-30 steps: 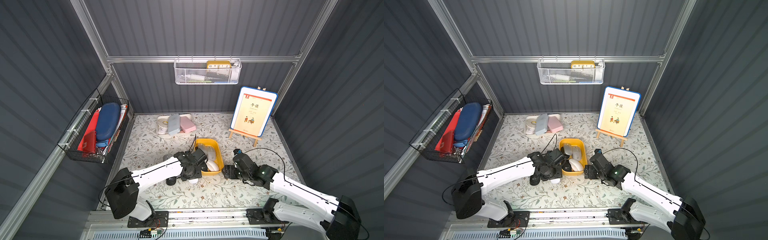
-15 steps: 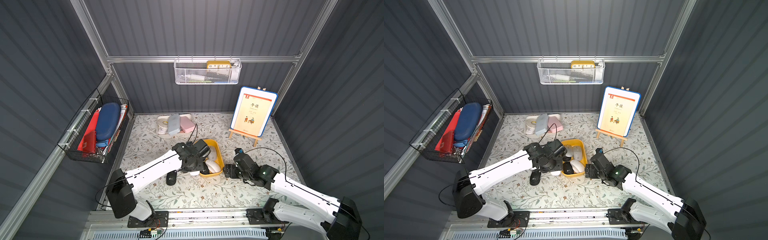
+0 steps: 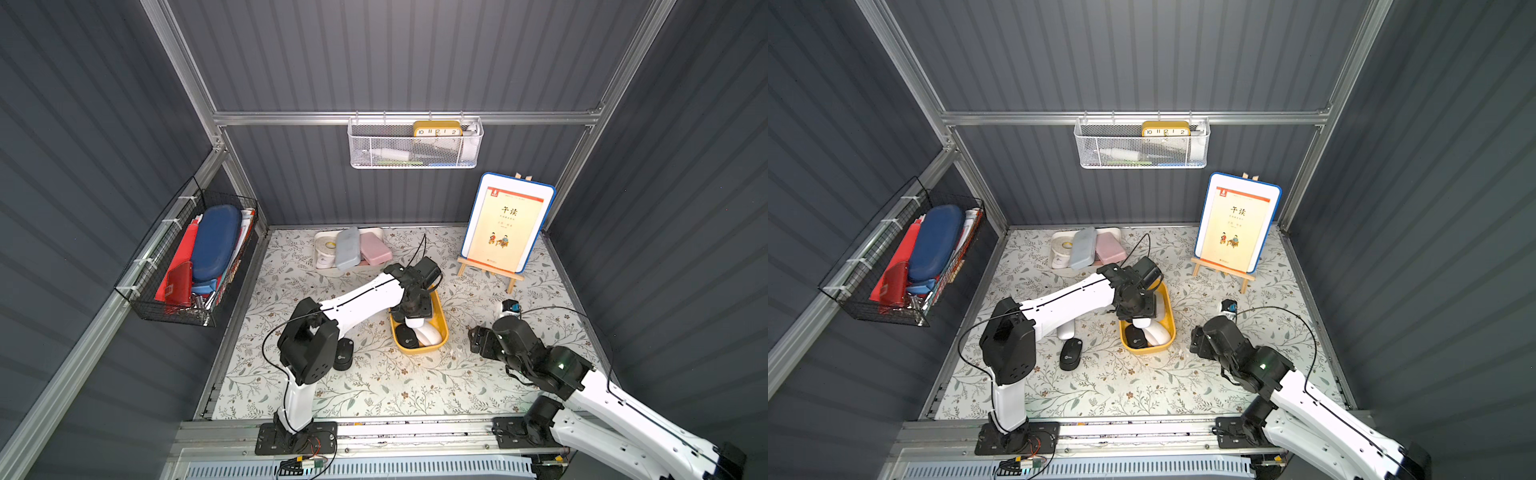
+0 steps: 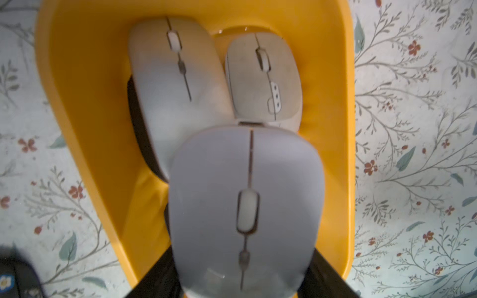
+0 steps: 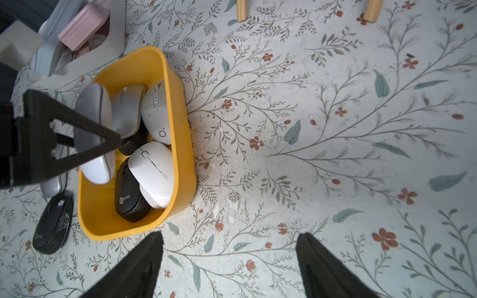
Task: Put the mouse in the storage box
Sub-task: Place the mouse in the storage box.
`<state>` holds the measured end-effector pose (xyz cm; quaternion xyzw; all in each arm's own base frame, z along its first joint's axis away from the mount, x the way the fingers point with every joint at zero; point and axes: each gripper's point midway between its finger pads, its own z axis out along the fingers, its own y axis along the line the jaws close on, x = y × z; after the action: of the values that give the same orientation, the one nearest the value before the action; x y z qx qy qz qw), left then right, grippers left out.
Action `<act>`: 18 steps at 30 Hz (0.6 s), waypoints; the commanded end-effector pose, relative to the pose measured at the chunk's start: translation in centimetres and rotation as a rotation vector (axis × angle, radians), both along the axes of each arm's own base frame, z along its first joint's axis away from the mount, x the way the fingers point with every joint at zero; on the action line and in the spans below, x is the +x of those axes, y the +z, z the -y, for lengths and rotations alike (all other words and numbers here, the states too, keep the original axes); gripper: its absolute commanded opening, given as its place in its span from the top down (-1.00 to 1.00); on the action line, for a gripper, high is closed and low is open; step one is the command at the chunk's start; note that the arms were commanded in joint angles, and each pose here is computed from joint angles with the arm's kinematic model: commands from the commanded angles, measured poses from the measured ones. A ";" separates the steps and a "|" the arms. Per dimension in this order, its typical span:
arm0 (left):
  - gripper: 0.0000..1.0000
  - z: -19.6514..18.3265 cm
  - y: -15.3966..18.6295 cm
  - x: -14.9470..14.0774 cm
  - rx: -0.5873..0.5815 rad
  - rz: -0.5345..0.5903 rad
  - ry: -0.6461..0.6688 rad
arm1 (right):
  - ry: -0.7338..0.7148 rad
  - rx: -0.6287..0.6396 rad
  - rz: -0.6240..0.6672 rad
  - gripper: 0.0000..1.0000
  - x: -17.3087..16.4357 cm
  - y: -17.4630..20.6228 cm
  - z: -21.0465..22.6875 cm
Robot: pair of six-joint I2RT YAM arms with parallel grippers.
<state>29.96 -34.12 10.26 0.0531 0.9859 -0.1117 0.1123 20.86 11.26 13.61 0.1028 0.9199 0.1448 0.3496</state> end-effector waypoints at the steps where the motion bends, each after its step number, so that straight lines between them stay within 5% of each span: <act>1: -0.32 2.5 1.5 2.4 -0.073 0.045 -0.067 | -0.017 -0.006 -0.051 -0.71 -0.7 -1.5 0.4; 12: -0.35 3.6 -1.6 2.7 -0.044 -0.027 -0.065 | 0.047 0.044 -0.065 -0.71 -0.5 -2.1 -1.5; 18: -0.36 2.5 1.2 3.1 -0.037 0.046 -0.032 | 0.066 0.041 -0.064 -0.70 -0.3 -2.1 -1.9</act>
<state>33.35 -37.58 8.88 0.0767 0.9814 -0.1335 0.1150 20.45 12.87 11.46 0.0926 0.9310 0.1676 0.3107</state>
